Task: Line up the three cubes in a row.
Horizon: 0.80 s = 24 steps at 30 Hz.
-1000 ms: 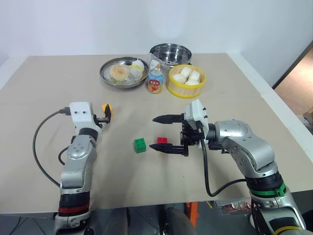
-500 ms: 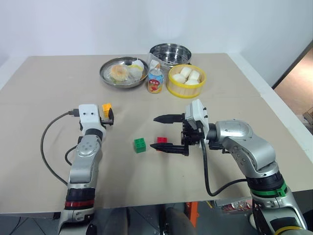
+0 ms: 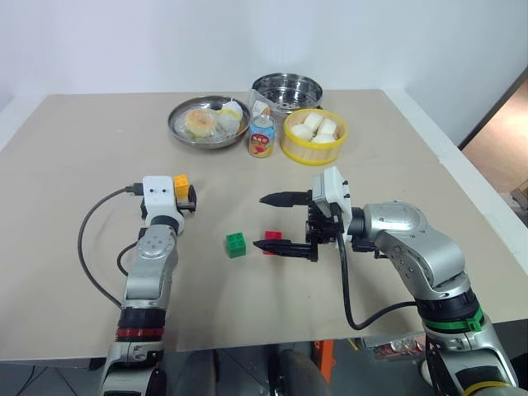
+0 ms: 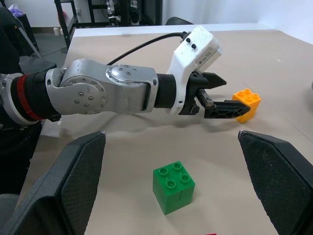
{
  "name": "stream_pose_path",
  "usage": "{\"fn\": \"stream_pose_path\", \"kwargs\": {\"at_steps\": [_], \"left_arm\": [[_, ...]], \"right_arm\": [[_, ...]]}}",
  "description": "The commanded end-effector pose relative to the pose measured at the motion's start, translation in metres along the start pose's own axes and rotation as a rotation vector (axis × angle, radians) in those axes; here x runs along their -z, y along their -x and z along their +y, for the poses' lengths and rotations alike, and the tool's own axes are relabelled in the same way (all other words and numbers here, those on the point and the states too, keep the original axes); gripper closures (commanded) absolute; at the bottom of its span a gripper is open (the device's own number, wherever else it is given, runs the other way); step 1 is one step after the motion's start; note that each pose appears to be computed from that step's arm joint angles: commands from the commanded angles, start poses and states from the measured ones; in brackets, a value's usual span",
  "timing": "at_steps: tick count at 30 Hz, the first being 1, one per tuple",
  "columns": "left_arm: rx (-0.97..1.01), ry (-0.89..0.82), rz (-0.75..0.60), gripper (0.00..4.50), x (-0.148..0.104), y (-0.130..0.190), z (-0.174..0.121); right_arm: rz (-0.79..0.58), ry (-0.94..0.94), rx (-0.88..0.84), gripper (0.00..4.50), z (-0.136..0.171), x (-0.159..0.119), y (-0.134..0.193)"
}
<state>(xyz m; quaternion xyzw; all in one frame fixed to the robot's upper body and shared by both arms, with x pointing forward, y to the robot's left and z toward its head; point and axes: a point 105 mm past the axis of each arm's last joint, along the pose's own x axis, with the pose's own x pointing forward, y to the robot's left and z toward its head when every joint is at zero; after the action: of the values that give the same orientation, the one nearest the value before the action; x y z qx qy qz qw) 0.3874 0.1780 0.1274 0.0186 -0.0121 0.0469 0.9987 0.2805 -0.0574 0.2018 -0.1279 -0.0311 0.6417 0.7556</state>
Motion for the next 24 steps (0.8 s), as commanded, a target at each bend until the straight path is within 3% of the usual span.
{"fn": "stream_pose_path", "kwargs": {"at_steps": [1,12,15,21,24], "left_arm": [[0.004,-0.021,-0.068,0.04,-0.019,-0.006,-0.001],[0.02,-0.019,-0.053,0.04,-0.012,-0.017,-0.009],[0.015,-0.017,-0.053,0.83,-0.012,-0.018,-0.009],[0.017,-0.049,-0.067,2.92,-0.013,-0.019,-0.005],[0.011,-0.047,-0.065,2.92,-0.013,-0.02,0.0]], "right_arm": [[-0.021,0.05,-0.001,0.0,0.003,-0.01,0.001],[-0.019,0.051,0.007,0.0,0.004,-0.009,0.002],[-0.019,0.05,0.01,0.0,0.004,-0.009,0.002],[-0.017,0.05,0.012,0.0,0.003,-0.008,0.002],[-0.017,0.052,0.012,0.0,0.002,-0.008,0.002]]}}
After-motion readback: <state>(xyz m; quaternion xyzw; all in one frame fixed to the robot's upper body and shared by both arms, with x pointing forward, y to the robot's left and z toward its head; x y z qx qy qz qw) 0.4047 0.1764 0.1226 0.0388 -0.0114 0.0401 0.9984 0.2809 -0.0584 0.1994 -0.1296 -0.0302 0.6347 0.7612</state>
